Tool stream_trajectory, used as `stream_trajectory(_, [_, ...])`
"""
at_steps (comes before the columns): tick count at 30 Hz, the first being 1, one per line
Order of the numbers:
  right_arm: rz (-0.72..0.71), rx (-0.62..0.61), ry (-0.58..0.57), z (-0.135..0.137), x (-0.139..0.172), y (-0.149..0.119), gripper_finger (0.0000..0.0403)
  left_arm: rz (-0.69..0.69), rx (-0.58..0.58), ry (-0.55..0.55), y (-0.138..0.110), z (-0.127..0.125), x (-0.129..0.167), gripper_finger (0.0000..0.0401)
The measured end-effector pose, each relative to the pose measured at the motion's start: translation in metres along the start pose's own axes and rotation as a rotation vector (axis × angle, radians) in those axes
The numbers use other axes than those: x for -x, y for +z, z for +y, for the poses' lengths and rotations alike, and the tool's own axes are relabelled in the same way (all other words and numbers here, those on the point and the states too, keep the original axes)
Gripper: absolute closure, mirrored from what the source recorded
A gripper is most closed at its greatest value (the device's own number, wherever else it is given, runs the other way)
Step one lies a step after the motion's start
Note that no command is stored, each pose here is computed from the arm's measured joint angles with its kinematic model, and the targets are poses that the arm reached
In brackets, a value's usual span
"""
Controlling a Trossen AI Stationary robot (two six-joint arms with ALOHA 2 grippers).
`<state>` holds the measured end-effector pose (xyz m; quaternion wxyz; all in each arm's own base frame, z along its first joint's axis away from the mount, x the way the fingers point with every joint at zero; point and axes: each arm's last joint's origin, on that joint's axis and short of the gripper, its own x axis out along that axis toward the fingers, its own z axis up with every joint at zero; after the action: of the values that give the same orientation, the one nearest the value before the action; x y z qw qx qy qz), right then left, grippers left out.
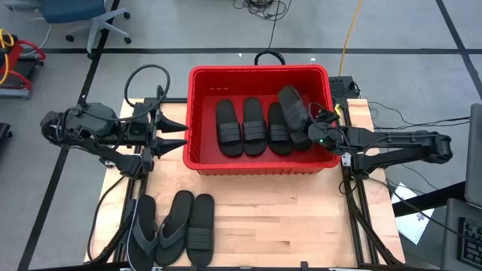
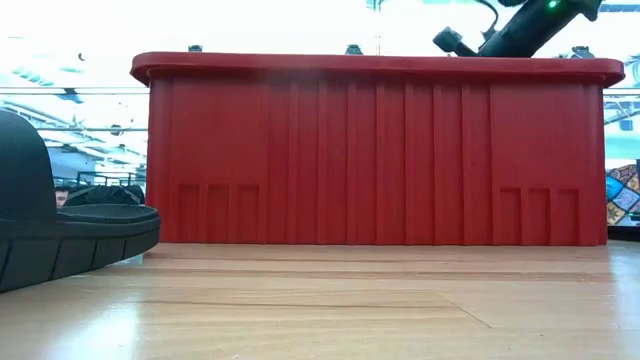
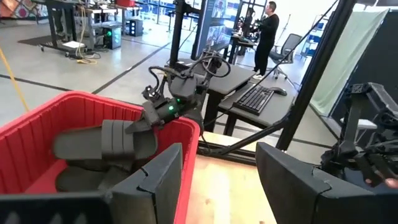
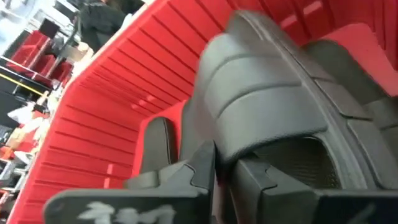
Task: Pick and place slides into bin
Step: Put the black slide into the red bin
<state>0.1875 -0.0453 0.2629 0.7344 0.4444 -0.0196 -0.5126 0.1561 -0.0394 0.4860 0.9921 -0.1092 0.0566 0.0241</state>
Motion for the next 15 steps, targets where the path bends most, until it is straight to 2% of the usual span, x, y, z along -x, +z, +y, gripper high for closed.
stream_trajectory(8, [0.026, -0.019, 0.013, 0.001, 0.001, 0.0, 0.0331, 0.003, 0.047, -0.054, 0.001, 0.0, 0.004, 0.0199])
stream_trajectory(15, [0.06, -0.018, 0.03, 0.002, 0.001, 0.0, 0.0249, -0.01, 0.087, -0.066, 0.003, 0.001, 0.011, 0.0199])
